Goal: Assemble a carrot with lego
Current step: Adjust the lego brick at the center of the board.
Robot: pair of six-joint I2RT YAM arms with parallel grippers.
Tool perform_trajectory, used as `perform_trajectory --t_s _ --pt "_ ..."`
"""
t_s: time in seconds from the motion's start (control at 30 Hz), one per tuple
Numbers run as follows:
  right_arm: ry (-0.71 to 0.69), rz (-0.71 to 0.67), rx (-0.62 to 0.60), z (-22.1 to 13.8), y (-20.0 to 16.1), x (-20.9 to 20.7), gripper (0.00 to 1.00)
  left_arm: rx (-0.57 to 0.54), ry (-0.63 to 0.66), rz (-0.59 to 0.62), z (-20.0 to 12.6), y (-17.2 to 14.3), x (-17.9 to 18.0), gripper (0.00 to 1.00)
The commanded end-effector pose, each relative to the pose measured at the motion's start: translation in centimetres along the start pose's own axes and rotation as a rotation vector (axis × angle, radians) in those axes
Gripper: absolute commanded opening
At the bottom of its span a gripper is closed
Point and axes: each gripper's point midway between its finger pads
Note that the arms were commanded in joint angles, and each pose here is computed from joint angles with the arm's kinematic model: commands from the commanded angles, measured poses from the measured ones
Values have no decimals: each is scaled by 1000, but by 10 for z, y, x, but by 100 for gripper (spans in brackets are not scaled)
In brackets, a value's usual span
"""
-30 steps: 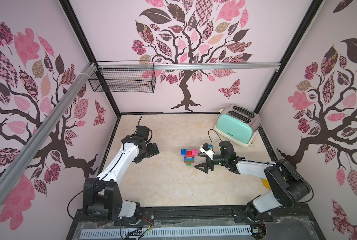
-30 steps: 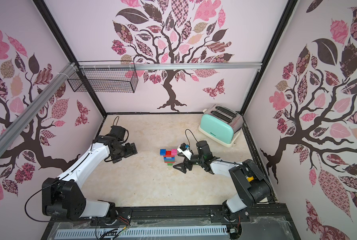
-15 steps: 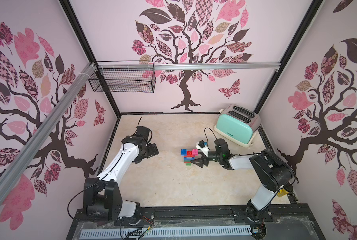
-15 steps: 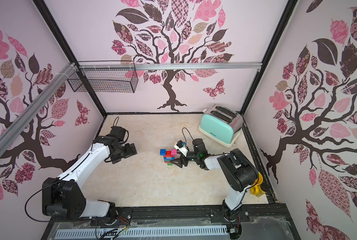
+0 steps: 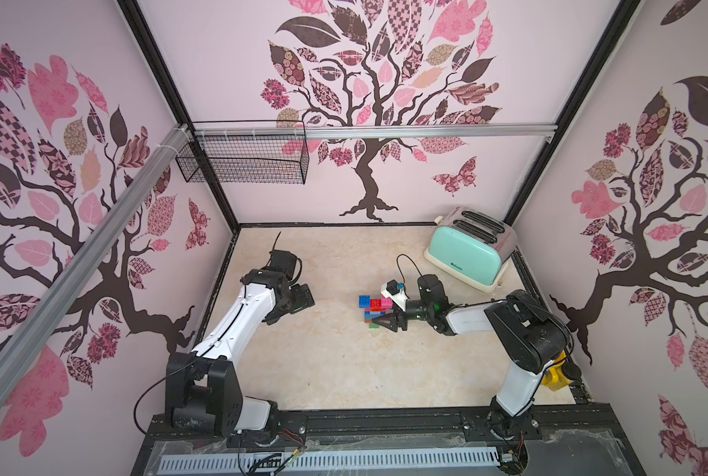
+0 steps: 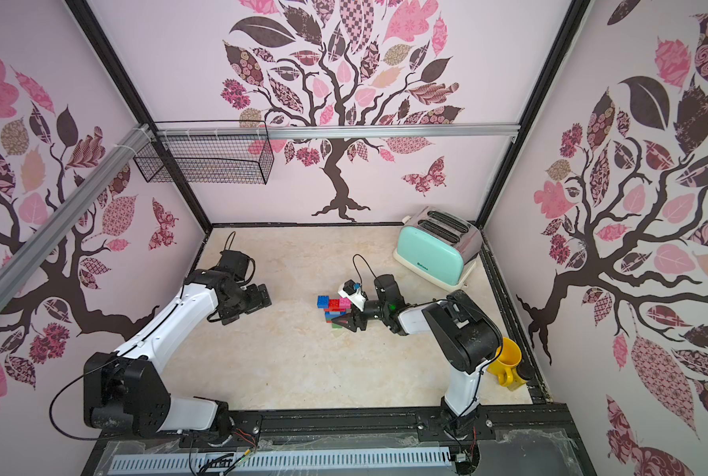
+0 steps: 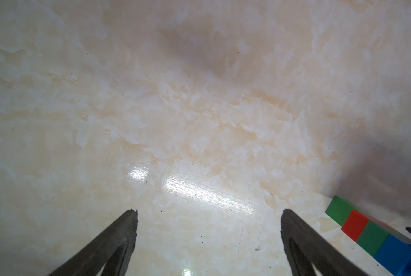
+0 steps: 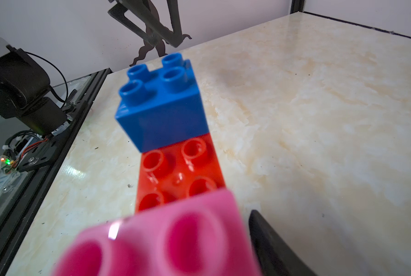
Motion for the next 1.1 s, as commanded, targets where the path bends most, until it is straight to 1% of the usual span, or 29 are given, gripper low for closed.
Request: perform_trajectory --t_s 0.0,0.63,0.83,0.9,1.07 --pt "11 -17 -6 4 8 -2 61 -25 5 -5 -3 7 1 96" --pt "20 -21 15 10 12 -9 32 -41 18 2 -5 11 3 96" --pt "28 -13 15 9 19 -8 28 -46 21 4 -6 13 2 96" --pt "30 13 28 8 21 -7 28 -45 20 2 -6 13 2 96" --pt "79 150 80 1 17 6 26 -46 12 -1 -6 13 1 96"
Point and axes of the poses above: each gripper's point midway between its finger pads, its own z axis out along the fingers, its own x axis along the line the jaws close on, y = z × x, and after that the axes turned 3 degrees about z, right-handed
